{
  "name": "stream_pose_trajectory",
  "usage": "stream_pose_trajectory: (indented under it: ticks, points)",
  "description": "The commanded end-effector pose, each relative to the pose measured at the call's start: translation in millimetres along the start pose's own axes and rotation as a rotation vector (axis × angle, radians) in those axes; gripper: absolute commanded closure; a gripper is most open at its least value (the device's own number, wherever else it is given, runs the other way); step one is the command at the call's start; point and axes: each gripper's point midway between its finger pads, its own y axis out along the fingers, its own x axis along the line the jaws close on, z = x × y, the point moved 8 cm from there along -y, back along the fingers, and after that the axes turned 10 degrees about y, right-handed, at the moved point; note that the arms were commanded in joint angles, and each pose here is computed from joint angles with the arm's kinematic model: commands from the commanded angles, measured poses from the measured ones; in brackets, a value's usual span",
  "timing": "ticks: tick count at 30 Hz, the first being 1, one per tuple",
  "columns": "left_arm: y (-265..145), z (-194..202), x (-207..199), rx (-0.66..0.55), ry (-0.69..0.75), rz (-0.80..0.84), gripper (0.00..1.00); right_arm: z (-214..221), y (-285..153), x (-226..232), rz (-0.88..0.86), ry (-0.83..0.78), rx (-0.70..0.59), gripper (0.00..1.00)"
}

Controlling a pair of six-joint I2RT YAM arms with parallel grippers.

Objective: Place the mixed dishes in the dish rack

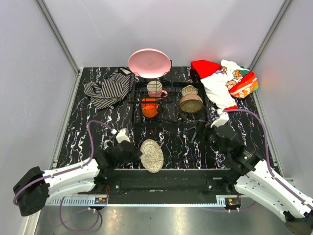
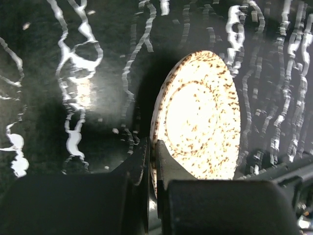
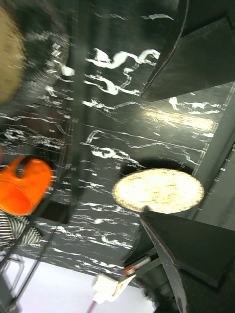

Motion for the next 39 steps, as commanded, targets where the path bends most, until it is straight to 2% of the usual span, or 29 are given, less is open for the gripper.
stream_pose_trajectory:
  ticks: [1, 10, 23, 31, 34, 35, 39]
  points:
    - [-22, -37, -46, -0.079, 0.0, 0.188, 1.0, 14, -8, 7, -0.046, 0.102, 0.126, 0.0]
    - [-39, -58, -79, -0.094, 0.03, 0.301, 1.0, 51, 3, 9, -0.204, 0.296, 0.291, 0.0]
    - [-47, -66, -98, -0.102, 0.046, 0.365, 1.0, 67, 25, 21, -0.291, 0.327, 0.387, 0.09]
    - [-54, -72, -102, -0.126, 0.038, 0.39, 1.0, 82, 33, 25, -0.307, 0.338, 0.442, 0.23]
    - [-54, -73, -104, -0.126, 0.038, 0.392, 1.0, 84, 34, 26, -0.315, 0.347, 0.448, 0.35]
    - [-55, -74, -105, -0.129, 0.039, 0.395, 1.0, 84, 33, 26, -0.317, 0.351, 0.448, 0.42]
    - [-55, -76, -106, -0.132, 0.038, 0.396, 1.0, 86, 33, 27, -0.327, 0.365, 0.453, 0.54]
